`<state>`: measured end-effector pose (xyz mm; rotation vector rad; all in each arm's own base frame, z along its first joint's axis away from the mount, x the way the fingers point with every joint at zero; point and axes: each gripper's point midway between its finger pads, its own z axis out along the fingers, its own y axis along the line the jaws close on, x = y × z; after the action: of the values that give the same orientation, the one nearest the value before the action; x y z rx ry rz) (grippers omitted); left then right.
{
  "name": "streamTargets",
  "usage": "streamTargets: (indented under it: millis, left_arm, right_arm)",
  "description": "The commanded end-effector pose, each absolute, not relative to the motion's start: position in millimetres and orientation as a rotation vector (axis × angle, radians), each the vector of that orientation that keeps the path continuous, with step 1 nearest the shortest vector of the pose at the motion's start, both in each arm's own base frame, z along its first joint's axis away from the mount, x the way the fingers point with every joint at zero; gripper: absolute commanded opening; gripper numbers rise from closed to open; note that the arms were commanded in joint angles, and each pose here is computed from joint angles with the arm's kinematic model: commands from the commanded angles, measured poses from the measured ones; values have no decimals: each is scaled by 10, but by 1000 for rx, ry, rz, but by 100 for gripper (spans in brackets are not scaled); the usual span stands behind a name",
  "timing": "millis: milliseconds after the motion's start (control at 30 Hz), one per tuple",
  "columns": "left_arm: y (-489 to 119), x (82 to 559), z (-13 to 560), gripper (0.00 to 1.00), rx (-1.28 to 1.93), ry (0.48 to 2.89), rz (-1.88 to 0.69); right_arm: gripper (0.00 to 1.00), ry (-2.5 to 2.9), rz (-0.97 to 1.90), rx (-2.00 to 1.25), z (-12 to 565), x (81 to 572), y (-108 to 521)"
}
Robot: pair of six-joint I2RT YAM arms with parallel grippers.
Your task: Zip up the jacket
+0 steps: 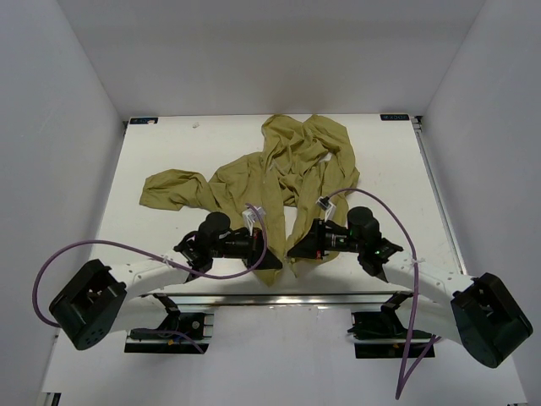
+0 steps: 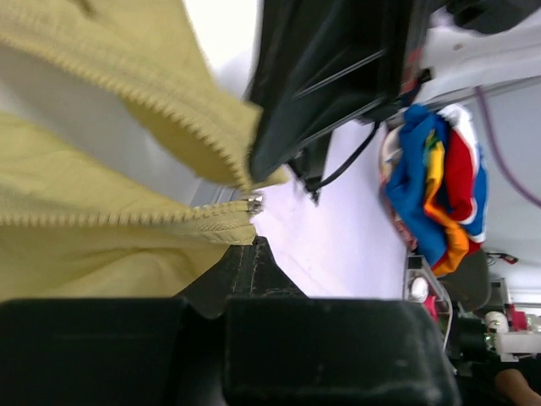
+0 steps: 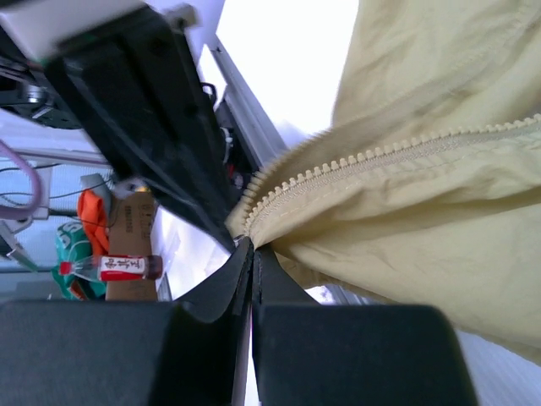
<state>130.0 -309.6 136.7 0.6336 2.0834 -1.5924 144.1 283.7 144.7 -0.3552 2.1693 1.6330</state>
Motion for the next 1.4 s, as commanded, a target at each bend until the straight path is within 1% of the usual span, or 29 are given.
streamTargets:
  millis: [0, 200, 433, 500, 533, 567, 600, 667, 700, 733, 767, 800, 833, 867, 900, 933, 967, 1000, 1033, 1067, 1133, 1167, 1233, 1267, 1300, 1367]
  left_arm:
    - [-3072, 1254, 1224, 0, 675, 2147, -1530]
    - [-3080, 1161, 1171, 0, 711, 2171, -1546]
    - [-3105, 1189, 1265, 0, 695, 2142, -1551]
    - [-3123, 1191, 1291, 0, 687, 2133, -1569]
    - [-3128, 1195, 1293, 0, 685, 2132, -1572]
    - [-3135, 1202, 1294, 0, 679, 2133, -1573]
    - [-3141, 1198, 1287, 0, 674, 2140, -1582]
    - [-3141, 1195, 1259, 0, 658, 2155, -1586]
    - [-3142, 1199, 1256, 0, 638, 2164, -1591]
    - [-3132, 1191, 1232, 0, 628, 2171, -1592]
    - [-3137, 1199, 1242, 0, 621, 2168, -1594]
    - [-3138, 1203, 1242, 0, 614, 2171, -1593]
    - [-3143, 1206, 1250, 0, 615, 2169, -1595]
    - [-3149, 1213, 1262, 0, 612, 2168, -1596]
    - [-3152, 1215, 1275, 0, 612, 2162, -1598]
    - [-3153, 1216, 1274, 0, 609, 2164, -1600]
    - [-3159, 1225, 1280, 0, 604, 2162, -1600]
    - [-3162, 1223, 1283, 0, 599, 2164, -1605]
    - [-3162, 1231, 1282, 0, 593, 2166, -1604]
    - [-3165, 1229, 1276, 0, 588, 2170, -1607]
    - [-3169, 1232, 1266, 0, 568, 2181, -1613]
    - [-3171, 1234, 1267, 0, 561, 2178, -1617]
    - [-3174, 1231, 1266, 0, 534, 2184, -1632]
    - [-3173, 1237, 1272, 0, 519, 2180, -1639]
    - [-3178, 1239, 1264, 0, 515, 2184, -1638]
    - [-3185, 1245, 1279, 0, 513, 2182, -1641]
  right_arm:
    - [0, 2026, 1700, -419, 1816, 1511, 2958]
    - [0, 2029, 1694, -427, 1829, 1535, 2976]
    - [0, 2106, 1671, -405, 1691, 1529, 2962]
    - [0, 2151, 1623, -414, 1598, 1530, 2937]
    - [5, 2169, 1597, -410, 1556, 1541, 2918]
    - [13, 2197, 1561, -414, 1485, 1540, 2889]
    - [32, 2204, 1547, -417, 1479, 1543, 2880]
    - [37, 2210, 1505, -431, 1459, 1547, 2846]
    - [42, 2244, 1480, -421, 1408, 1531, 2809]
    - [44, 2241, 1462, -422, 1424, 1532, 2787]
    - [52, 2254, 1439, -414, 1396, 1533, 2766]
    - [57, 2280, 1420, -414, 1348, 1505, 2727]
    - [57, 2277, 1419, -421, 1364, 1480, 2712]
    - [63, 2285, 1408, -416, 1349, 1471, 2689]
    - [74, 2295, 1405, -417, 1338, 1445, 2677]
    - [80, 2313, 1397, -426, 1330, 1385, 2653]
    - [81, 2325, 1356, -406, 1303, 1402, 2625]
    - [84, 2336, 1338, -408, 1290, 1373, 2611]
    - [86, 2362, 1329, -423, 1284, 1265, 2598]
    - [86, 2366, 1294, -404, 1273, 1269, 2585]
    - [86, 2381, 1298, -413, 1299, 1103, 2605]
    - [86, 2385, 1267, -386, 1264, 1099, 2597]
    - [84, 2389, 1276, -419, 1248, 923, 2658]
    - [82, 2387, 1243, -380, 1239, 953, 2673]
    - [81, 2394, 1235, -420, 1220, 852, 2732]
    - [79, 2378, 1153, -404, 1208, 904, 2778]
